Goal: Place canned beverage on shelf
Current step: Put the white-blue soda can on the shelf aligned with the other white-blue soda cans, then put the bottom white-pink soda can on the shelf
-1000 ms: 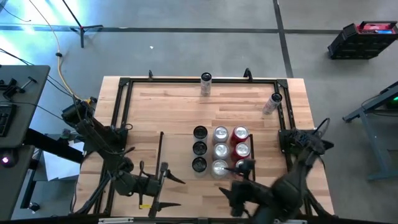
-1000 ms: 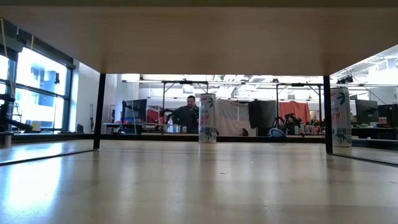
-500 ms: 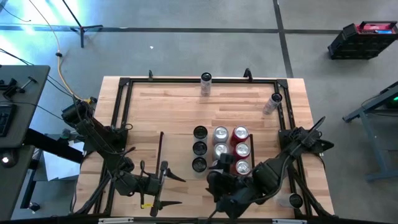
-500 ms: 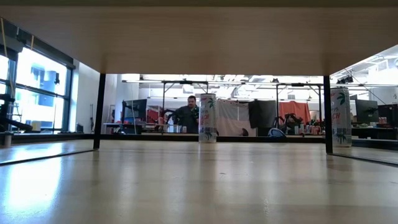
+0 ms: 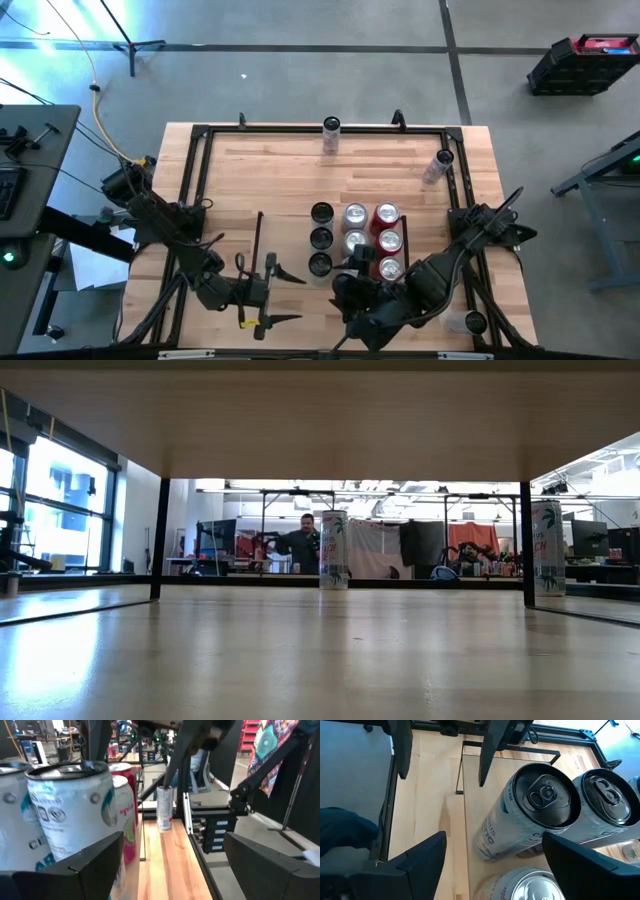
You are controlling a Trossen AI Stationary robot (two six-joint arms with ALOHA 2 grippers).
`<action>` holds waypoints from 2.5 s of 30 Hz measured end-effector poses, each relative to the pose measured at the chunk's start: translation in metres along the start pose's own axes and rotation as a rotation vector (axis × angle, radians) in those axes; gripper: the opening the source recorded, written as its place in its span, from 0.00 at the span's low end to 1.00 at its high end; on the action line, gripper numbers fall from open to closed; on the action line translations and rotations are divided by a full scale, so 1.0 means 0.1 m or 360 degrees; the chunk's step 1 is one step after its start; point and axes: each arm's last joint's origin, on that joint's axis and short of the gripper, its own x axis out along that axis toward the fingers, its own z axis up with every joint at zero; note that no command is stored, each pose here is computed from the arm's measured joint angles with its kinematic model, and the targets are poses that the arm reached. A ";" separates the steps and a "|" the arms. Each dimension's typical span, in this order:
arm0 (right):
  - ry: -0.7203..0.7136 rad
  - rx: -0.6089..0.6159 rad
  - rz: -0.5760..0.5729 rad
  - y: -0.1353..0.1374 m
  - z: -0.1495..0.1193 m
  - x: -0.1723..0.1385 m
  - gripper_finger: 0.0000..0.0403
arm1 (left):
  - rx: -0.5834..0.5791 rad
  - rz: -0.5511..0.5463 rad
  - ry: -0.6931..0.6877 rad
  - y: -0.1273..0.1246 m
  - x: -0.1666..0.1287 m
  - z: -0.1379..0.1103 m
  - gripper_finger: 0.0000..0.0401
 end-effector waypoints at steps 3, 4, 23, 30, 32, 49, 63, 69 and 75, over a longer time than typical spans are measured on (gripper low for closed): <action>0.0003 0.0000 -0.0002 -0.01 0.01 0.01 0.78 | -0.0022 0.0007 -0.0008 0.01 0.01 0.01 0.82; 0.0003 -0.0010 -0.0002 -0.01 0.01 0.01 0.78 | -0.0022 0.0007 -0.0008 0.01 0.01 0.01 0.82; -0.0138 -0.0088 0.0087 0.04 -0.06 -0.50 0.78 | 0.0117 -0.0215 -0.0050 -0.16 -0.18 0.08 0.82; -0.0259 -0.0038 0.0143 0.24 -0.24 -0.91 0.78 | 0.0091 -0.0409 -0.0092 -0.34 -0.36 0.12 0.82; -0.0279 -0.0005 0.0178 0.32 -0.32 -1.01 0.78 | 0.0090 -0.0441 -0.0093 -0.39 -0.43 0.12 0.82; -0.0291 0.0355 0.0096 0.59 -1.05 -1.55 0.78 | 0.0201 -0.0591 -0.0155 -0.65 -0.75 0.12 0.82; 0.0324 0.0637 0.0072 0.54 -1.47 -1.30 0.78 | 0.0244 -0.0548 -0.0104 -0.59 -0.66 0.09 0.82; 0.0968 0.1040 -0.0101 0.23 -1.73 -1.20 0.78 | 0.0253 -0.0548 -0.0096 -0.59 -0.66 0.08 0.82; 0.1468 0.1276 -0.0310 -0.12 -1.94 -1.10 0.78 | 0.0253 -0.0537 -0.0095 -0.57 -0.64 0.08 0.82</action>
